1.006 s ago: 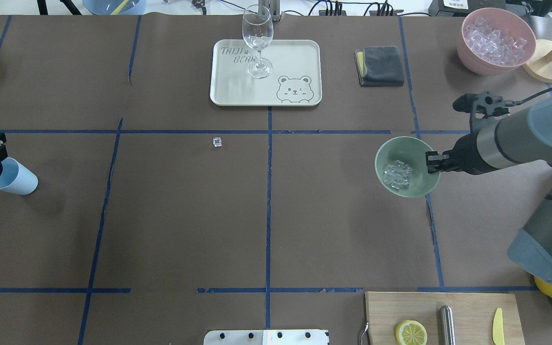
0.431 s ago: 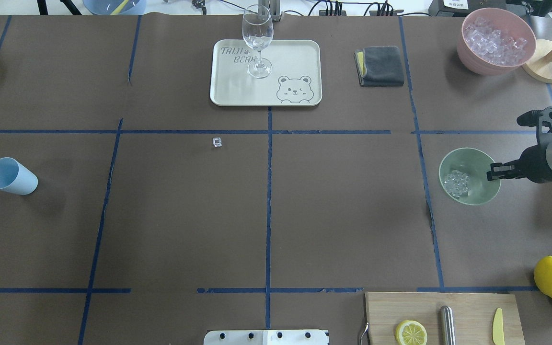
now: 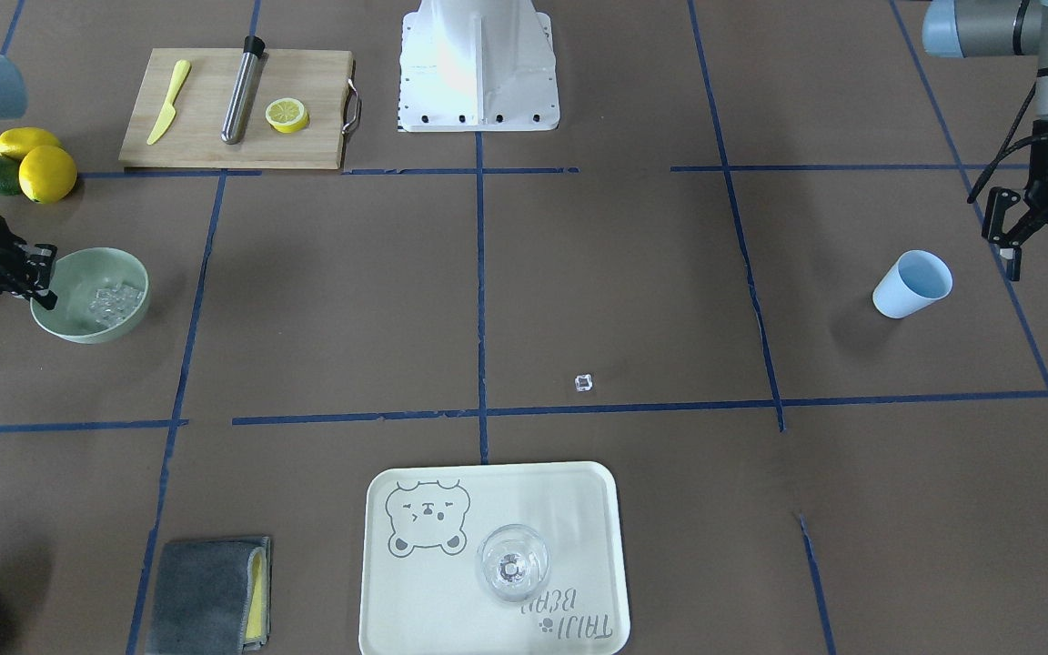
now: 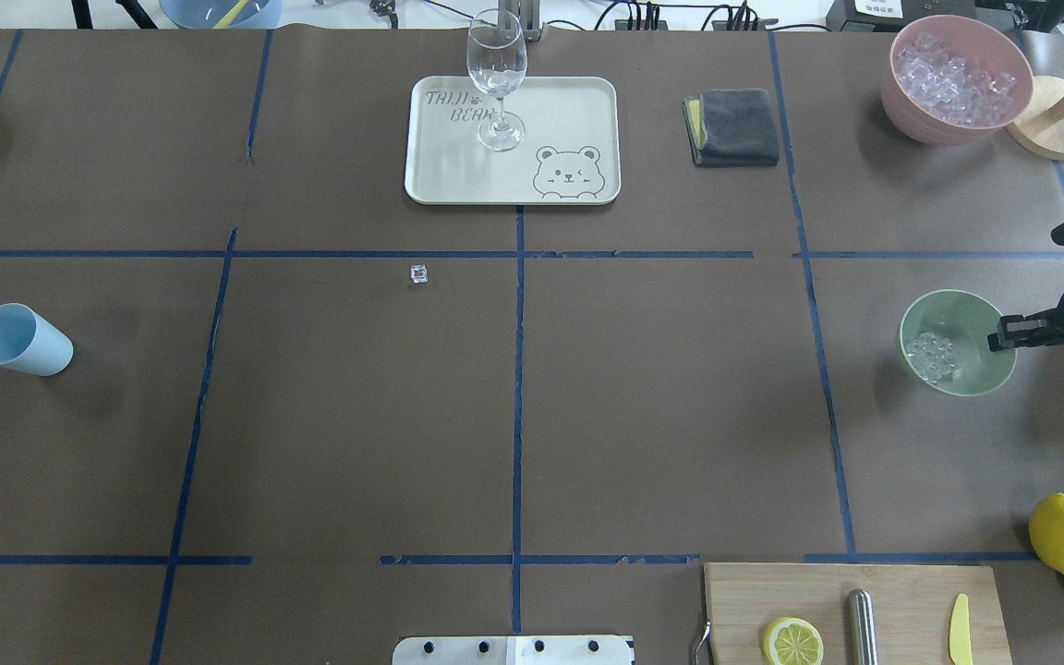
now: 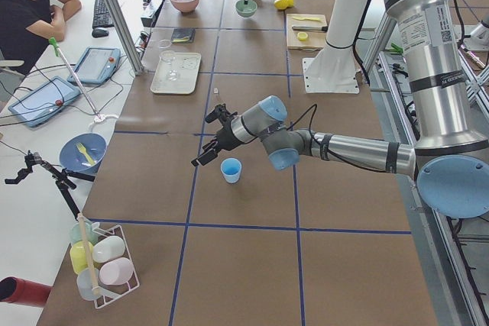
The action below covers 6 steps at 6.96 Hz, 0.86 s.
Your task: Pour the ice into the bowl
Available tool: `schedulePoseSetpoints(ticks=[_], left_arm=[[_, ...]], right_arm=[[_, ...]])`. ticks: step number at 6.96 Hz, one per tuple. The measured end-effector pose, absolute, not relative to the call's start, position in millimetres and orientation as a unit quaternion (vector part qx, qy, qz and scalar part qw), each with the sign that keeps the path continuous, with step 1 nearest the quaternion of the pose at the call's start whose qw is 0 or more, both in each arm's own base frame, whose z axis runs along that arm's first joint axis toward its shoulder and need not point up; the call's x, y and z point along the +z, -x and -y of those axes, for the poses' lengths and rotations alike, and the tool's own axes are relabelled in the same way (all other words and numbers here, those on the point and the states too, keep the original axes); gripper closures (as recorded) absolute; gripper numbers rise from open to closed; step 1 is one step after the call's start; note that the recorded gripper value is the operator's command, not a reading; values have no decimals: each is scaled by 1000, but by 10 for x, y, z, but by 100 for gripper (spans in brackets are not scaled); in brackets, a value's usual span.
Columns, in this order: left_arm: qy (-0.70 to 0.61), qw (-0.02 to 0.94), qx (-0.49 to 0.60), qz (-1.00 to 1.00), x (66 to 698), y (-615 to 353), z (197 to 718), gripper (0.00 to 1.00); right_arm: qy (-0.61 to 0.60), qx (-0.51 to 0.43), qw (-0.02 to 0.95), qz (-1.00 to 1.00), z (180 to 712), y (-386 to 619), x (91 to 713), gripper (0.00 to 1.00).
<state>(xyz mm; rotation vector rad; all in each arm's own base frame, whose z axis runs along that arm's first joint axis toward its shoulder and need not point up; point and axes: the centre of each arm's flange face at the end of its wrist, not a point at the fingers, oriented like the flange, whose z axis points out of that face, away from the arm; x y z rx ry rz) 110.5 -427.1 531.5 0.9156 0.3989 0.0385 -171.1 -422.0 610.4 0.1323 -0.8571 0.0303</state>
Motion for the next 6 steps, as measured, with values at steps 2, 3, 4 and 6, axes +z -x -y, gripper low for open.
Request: schedulePoseSetpoints(ticks=[2, 3, 4, 6], left_arm=[[-428, 886, 37, -172, 5478, -1029, 4299, 0], [-413, 894, 52, -166, 5507, -927, 4381, 0], [-383, 905, 72, -169, 5453, -770, 4580, 0], [-316, 924, 103, -190, 5317, -438, 4919, 0]], right_arm=[[-72, 8, 912, 404, 4182, 1395, 6249, 0], [-81, -9, 918, 389, 4222, 1205, 6318, 0], [-87, -37, 927, 364, 4295, 914, 6401, 0], [-87, -98, 936, 326, 4575, 285, 6395, 0]])
